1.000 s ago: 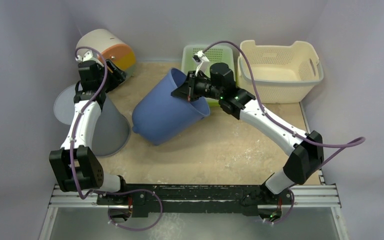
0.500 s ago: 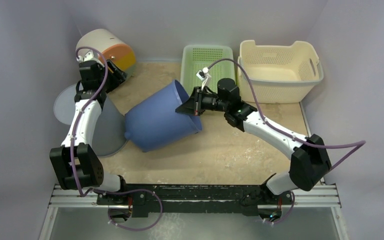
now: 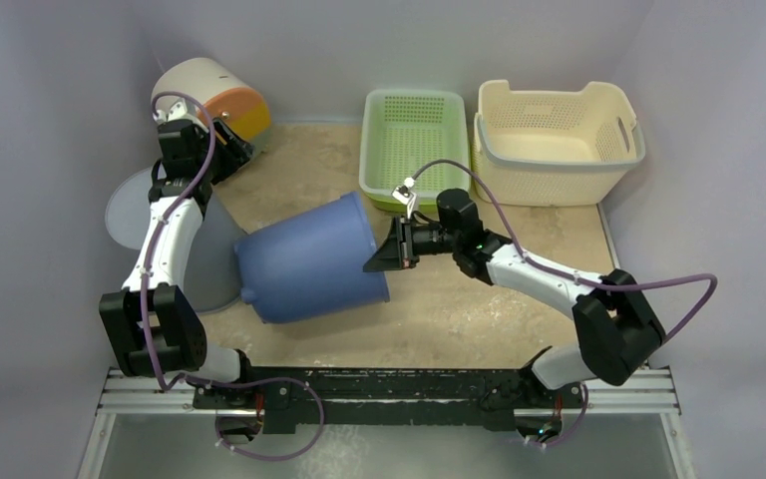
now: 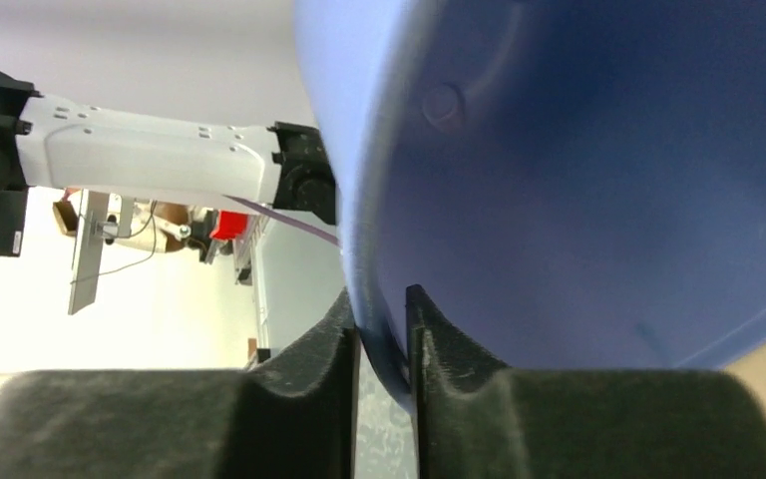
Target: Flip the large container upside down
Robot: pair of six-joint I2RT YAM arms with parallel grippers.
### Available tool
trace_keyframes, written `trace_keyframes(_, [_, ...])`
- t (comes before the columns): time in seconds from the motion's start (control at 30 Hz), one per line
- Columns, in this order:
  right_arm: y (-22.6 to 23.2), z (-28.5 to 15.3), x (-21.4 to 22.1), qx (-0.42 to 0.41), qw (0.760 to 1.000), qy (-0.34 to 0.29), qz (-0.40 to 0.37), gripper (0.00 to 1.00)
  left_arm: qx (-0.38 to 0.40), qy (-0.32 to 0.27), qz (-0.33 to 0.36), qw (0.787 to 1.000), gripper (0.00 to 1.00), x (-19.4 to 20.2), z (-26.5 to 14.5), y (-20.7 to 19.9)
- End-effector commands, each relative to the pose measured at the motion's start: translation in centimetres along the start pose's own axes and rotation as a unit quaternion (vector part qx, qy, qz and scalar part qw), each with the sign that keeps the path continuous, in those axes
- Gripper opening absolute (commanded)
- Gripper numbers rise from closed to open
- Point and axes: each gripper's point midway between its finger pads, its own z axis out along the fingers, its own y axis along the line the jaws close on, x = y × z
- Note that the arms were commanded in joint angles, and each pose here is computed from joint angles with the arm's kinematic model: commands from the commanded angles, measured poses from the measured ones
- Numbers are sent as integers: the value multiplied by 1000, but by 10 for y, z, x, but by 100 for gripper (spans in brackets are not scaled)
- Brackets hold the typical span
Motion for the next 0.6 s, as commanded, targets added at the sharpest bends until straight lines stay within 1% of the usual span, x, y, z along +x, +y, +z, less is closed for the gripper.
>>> trace_keyframes(0.0, [-80,-25,54,145,980,47,131,28,24,-33,10,999,61,-25,-9,-15])
trace_keyframes(0.07, [-81,-30,47,153,980,38,121,36,23,-31,9,999,61,-23,-9,-14])
trace_keyframes(0.13, [-79,-32,30,171,981,25,86,43,22,-32,11,999,61,-23,-9,-14])
trace_keyframes(0.17, [-79,-33,16,187,980,14,67,45,22,-32,11,999,61,-24,-9,-13])
trace_keyframes(0.23, [-78,-37,2,213,976,14,40,47,22,-32,10,999,61,-23,-8,-13])
trace_keyframes(0.3, [-68,-38,-29,229,973,-4,6,48,24,-33,9,999,61,-23,-8,-14])
trace_keyframes(0.37, [-61,-38,-51,239,971,-11,-21,49,25,-34,8,999,61,-24,-8,-14])
trace_keyframes(0.47, [-57,-34,-70,243,969,-10,-42,48,27,-35,7,999,61,-25,-7,-15])
trace_keyframes(0.53, [-56,-30,-79,240,969,-11,-50,44,27,-37,6,999,61,-26,-7,-16])
trace_keyframes(0.57, [-58,-28,-79,241,969,-6,-48,38,27,-38,6,999,61,-27,-7,-16])
